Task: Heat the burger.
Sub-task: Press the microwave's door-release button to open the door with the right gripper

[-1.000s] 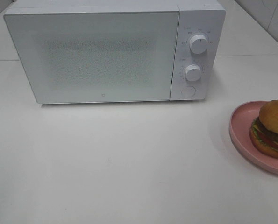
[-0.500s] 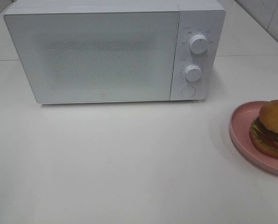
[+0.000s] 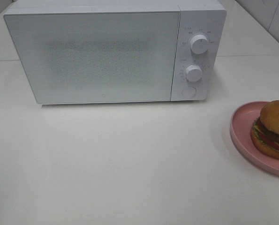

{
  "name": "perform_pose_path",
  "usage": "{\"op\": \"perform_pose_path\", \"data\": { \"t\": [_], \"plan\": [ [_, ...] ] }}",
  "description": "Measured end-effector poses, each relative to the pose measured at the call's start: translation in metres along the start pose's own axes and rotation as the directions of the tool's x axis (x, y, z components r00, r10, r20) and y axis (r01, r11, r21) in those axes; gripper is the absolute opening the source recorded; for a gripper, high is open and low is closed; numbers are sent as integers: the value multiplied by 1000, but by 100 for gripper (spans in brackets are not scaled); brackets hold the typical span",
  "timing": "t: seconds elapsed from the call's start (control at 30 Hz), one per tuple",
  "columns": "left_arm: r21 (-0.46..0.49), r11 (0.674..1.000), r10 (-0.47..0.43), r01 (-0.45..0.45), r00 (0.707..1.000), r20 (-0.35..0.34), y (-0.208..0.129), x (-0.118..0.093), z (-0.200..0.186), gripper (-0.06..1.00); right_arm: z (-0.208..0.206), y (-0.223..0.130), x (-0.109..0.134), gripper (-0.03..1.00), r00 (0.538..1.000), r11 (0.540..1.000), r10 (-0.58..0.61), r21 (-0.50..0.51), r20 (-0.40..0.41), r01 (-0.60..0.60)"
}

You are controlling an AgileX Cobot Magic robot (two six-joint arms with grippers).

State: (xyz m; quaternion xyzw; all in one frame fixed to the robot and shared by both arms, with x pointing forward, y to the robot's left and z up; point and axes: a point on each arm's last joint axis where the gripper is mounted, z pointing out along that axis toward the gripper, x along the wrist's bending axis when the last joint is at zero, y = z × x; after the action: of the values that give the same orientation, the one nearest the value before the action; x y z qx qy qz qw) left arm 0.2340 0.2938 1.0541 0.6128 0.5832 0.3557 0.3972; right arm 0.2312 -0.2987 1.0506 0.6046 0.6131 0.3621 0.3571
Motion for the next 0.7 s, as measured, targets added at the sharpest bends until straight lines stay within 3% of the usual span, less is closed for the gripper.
{"op": "perform_pose_path", "data": {
  "t": [0.43, 0.7],
  "plan": [
    [0, 1000, 0, 0, 1000, 0, 0, 0, 0, 0, 0, 0, 0, 61, 1000, 1000, 0, 1, 0, 0],
    [0, 1000, 0, 0, 1000, 0, 0, 0, 0, 0, 20, 24, 0, 61, 1000, 997, 0, 72, 0, 0]
  ]
}}
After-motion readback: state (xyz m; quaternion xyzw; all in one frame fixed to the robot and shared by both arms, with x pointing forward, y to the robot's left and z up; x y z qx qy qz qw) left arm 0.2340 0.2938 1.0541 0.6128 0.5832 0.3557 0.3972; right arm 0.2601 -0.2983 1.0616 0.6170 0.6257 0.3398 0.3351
